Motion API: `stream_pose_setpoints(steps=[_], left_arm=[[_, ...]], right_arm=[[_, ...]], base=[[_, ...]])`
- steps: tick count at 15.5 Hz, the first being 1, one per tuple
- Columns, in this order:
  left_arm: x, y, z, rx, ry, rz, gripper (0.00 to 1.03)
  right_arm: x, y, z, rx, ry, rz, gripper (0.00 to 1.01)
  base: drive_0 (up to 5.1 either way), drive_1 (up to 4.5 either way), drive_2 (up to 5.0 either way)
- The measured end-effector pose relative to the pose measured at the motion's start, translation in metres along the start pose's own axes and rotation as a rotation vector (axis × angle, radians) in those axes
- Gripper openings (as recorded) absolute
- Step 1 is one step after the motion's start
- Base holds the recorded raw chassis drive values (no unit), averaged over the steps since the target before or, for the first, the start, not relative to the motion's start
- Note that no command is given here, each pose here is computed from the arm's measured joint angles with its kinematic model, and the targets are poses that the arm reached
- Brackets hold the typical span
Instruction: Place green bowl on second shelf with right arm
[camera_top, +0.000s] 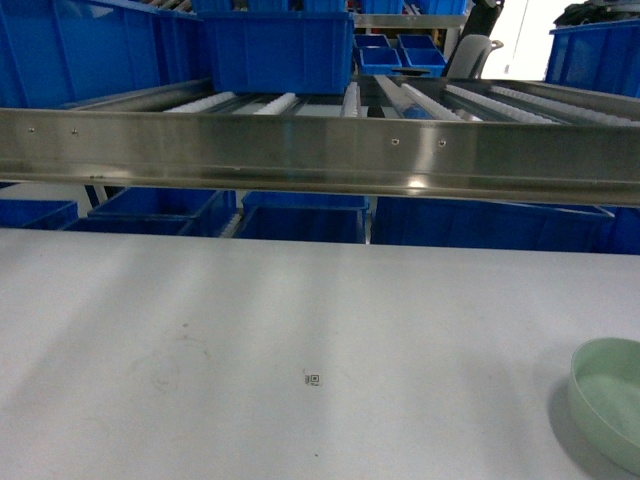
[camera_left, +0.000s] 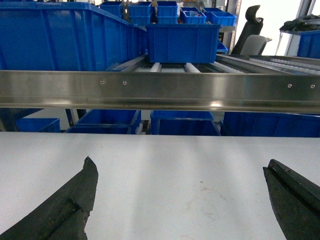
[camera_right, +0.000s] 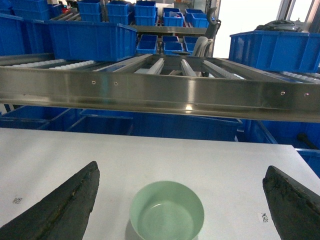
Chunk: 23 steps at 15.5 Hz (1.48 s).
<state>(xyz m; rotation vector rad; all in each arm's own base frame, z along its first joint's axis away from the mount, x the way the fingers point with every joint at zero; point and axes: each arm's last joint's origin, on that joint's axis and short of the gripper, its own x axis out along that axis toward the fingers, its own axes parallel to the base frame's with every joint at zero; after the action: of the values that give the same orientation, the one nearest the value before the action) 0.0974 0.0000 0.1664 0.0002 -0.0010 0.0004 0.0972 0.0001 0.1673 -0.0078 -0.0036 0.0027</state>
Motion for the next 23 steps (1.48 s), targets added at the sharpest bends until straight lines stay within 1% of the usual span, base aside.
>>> stream_pose_setpoints(steps=[15, 16, 17, 18, 19, 20, 21, 22, 23], left_arm=[[0.000, 0.000, 0.000, 0.000, 0.000, 0.000, 0.98], [0.000, 0.000, 0.000, 0.000, 0.000, 0.000, 0.98], [0.000, 0.000, 0.000, 0.000, 0.000, 0.000, 0.98], [0.000, 0.000, 0.000, 0.000, 0.000, 0.000, 0.98], [0.000, 0.000, 0.000, 0.000, 0.000, 0.000, 0.98], [0.000, 0.000, 0.000, 0.000, 0.000, 0.000, 0.98], [0.000, 0.000, 0.000, 0.000, -0.001, 0.000, 0.98], [0.000, 0.000, 0.000, 0.000, 0.000, 0.000, 0.98], [0.000, 0.000, 0.000, 0.000, -0.001, 0.000, 0.98]], right_arm=[[0.000, 0.000, 0.000, 0.000, 0.000, 0.000, 0.98], [0.001, 0.000, 0.002, -0.003, -0.021, 0.002, 0.98], [0.007, -0.002, 0.008, -0.010, -0.063, 0.010, 0.98], [0.012, -0.005, 0.009, -0.015, -0.054, -0.001, 0.98], [0.021, -0.008, 0.008, -0.023, -0.033, -0.002, 0.98], [0.038, -0.011, 0.015, -0.047, -0.024, 0.040, 0.98], [0.051, -0.014, 0.024, -0.065, -0.036, 0.054, 0.98], [0.068, -0.020, 0.030, -0.087, -0.011, 0.061, 0.98], [0.085, -0.024, 0.029, -0.114, 0.053, 0.075, 0.98]], base=[[0.0, 0.00, 0.0], [0.0, 0.00, 0.0], [0.0, 0.00, 0.0], [0.0, 0.00, 0.0], [0.0, 0.00, 0.0], [0.0, 0.00, 0.0], [0.0, 0.00, 0.0], [0.0, 0.00, 0.0], [0.0, 0.00, 0.0]])
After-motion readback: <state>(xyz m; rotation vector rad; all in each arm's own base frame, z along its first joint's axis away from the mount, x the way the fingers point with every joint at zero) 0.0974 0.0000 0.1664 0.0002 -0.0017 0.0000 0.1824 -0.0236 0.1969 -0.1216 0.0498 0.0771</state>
